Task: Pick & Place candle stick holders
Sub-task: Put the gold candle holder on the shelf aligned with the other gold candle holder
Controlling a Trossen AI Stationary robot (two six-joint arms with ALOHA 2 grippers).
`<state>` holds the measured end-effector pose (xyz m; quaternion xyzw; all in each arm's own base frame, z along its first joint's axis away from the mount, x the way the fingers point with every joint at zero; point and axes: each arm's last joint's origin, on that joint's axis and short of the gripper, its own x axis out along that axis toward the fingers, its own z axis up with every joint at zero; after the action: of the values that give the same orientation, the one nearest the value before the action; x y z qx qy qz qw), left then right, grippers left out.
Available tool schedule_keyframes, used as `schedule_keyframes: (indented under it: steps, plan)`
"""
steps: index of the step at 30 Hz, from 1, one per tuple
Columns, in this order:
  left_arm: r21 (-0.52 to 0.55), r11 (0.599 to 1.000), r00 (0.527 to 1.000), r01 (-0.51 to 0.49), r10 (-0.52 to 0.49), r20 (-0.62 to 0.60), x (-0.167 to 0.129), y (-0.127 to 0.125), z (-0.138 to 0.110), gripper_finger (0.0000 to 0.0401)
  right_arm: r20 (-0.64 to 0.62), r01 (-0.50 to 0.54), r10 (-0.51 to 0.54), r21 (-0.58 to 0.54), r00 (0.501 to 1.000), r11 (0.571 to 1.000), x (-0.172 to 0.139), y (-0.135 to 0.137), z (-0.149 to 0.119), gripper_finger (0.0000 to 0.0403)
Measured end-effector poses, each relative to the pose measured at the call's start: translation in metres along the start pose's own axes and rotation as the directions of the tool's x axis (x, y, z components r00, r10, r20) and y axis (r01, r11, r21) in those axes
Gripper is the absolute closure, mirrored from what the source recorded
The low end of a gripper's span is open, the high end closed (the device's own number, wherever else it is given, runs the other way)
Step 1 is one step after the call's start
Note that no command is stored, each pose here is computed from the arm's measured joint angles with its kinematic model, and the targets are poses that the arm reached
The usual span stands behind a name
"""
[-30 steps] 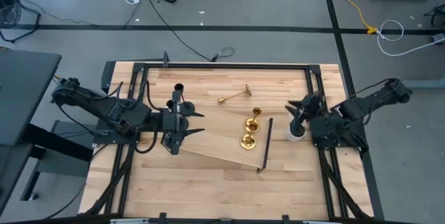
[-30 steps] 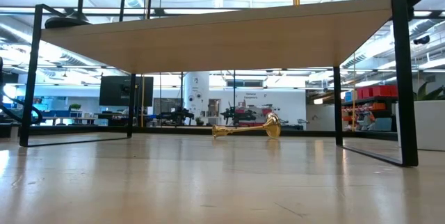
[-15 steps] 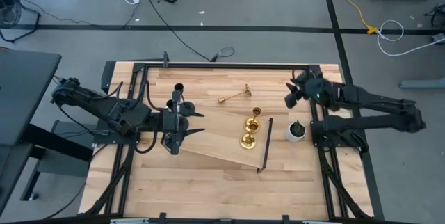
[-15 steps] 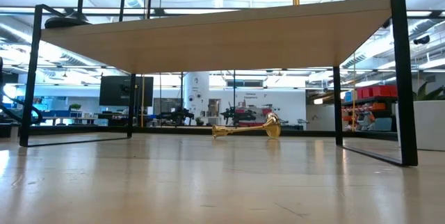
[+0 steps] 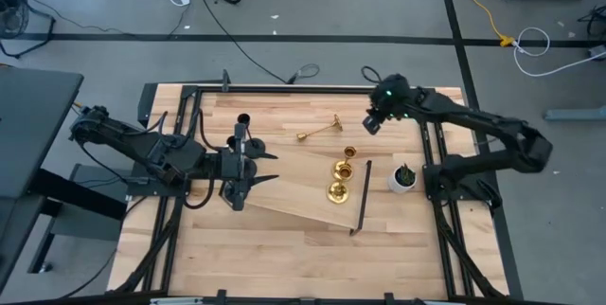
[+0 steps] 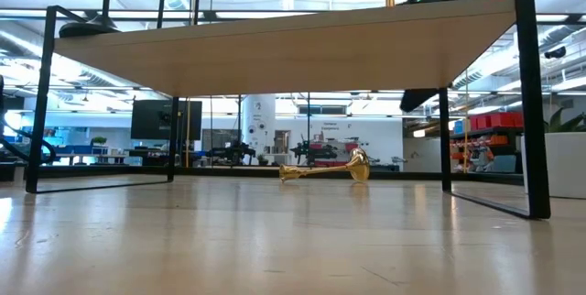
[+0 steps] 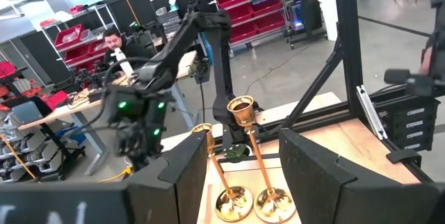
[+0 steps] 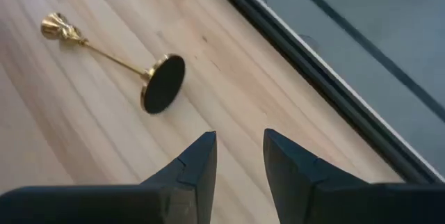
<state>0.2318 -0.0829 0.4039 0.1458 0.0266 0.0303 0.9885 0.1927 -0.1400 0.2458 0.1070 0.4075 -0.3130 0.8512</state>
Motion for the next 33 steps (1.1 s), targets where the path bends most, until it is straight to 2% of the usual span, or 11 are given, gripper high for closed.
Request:
schedule_keyframes:
  steps: [6,11,16,21,25,33]
  plan:
    - [0.001,1.000,1.000,0.001,-0.001,-0.001,0.000,0.000,0.000,0.0220,-0.048,-0.052,0.047,-0.115,0.998,0.992,0.026,0.009,0.028,0.0282]
    - [0.003,1.000,1.000,0.001,-0.001,-0.003,0.000,0.000,0.000,0.0220,-0.046,-0.086,0.077,-0.246,0.996,0.965,0.040,0.027,0.053,0.0282]
    - [0.005,1.000,1.000,0.002,-0.002,-0.007,0.000,0.000,-0.001,0.0220,-0.085,-0.104,0.082,-0.300,0.993,0.948,0.058,0.041,0.070,0.0282]
    - [0.005,1.000,1.000,0.002,-0.002,-0.007,0.000,0.000,-0.001,0.0220,-0.161,-0.143,0.088,-0.373,0.983,0.917,0.081,0.060,0.077,0.0282]
    - [0.005,1.000,1.000,0.002,-0.002,-0.007,0.000,0.000,-0.001,0.0220,-0.193,-0.121,0.033,-0.463,0.981,0.878,0.094,0.075,0.078,0.0282]
    - [0.011,1.000,1.000,0.001,-0.001,-0.015,0.000,0.000,-0.001,0.0220,-0.190,-0.125,0.028,-0.519,0.981,0.846,0.099,0.087,0.078,0.0282]
